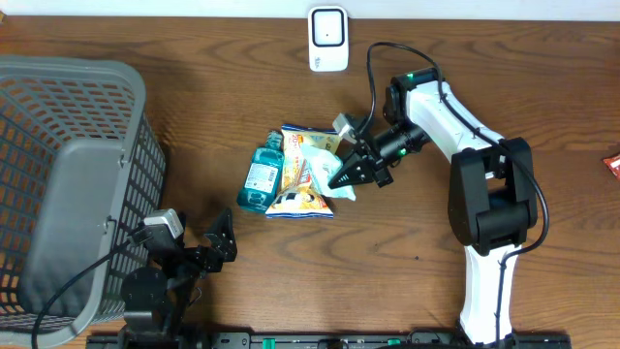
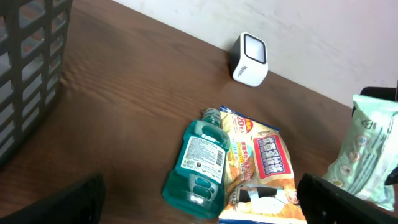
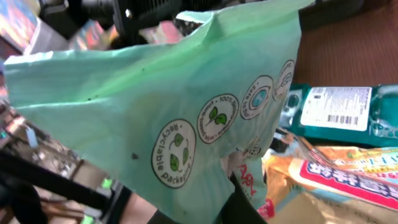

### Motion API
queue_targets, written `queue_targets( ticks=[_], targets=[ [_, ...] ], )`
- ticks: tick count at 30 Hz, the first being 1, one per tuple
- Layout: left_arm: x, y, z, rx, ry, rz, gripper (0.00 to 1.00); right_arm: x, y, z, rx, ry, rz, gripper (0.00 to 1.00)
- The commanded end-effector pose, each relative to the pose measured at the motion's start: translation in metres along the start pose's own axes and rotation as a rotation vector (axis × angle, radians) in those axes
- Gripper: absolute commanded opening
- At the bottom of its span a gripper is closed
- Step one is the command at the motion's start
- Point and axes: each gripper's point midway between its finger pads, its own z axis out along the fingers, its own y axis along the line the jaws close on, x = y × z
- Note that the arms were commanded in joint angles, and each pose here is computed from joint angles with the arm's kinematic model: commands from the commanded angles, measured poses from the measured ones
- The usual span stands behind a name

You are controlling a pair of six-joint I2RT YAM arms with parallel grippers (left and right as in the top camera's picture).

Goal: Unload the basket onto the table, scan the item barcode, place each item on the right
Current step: 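Hold the green wipes pack up to the white scanner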

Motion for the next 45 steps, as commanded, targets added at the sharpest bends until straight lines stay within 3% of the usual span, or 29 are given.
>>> queue_targets(
  ticks=[1,7,11,18,23,32,45],
  targets=[
    [0.001,-0.003,0.000,0.015,0.006,-0.011,0.98,-0.017,-0.004,-0.012,0.050,0.013,-0.130,0.01],
    [0.001,-0.003,0.000,0.015,0.006,-0.011,0.98,-0.050,-0.059,-0.049,0.291,0.108,-0.096,0.01],
    [0.001,-0.003,0.000,0.015,0.006,-0.012,0.98,-0.048,-0.144,-0.103,0.795,0.290,0.112,0.01],
    [0.001,-0.003,0.000,0.015,0.006,-0.011,0.98,-0.041,-0.190,-0.152,1.249,0.606,0.042,0.01],
    [0.001,-0.003,0.000,0.015,0.006,-0.012,0.98,-0.051,-0.223,-0.190,1.567,0.660,0.011,0.01],
    [0.001,-0.003,0.000,0.015,0.006,-0.012,0.98,-0.045,-0.276,-0.215,1.774,0.725,-0.074,0.01],
    [0.001,-0.003,0.000,0.015,0.006,-0.011,0.98,-0.068,-0.317,-0.203,1.788,0.623,-0.146,0.01]
  ],
)
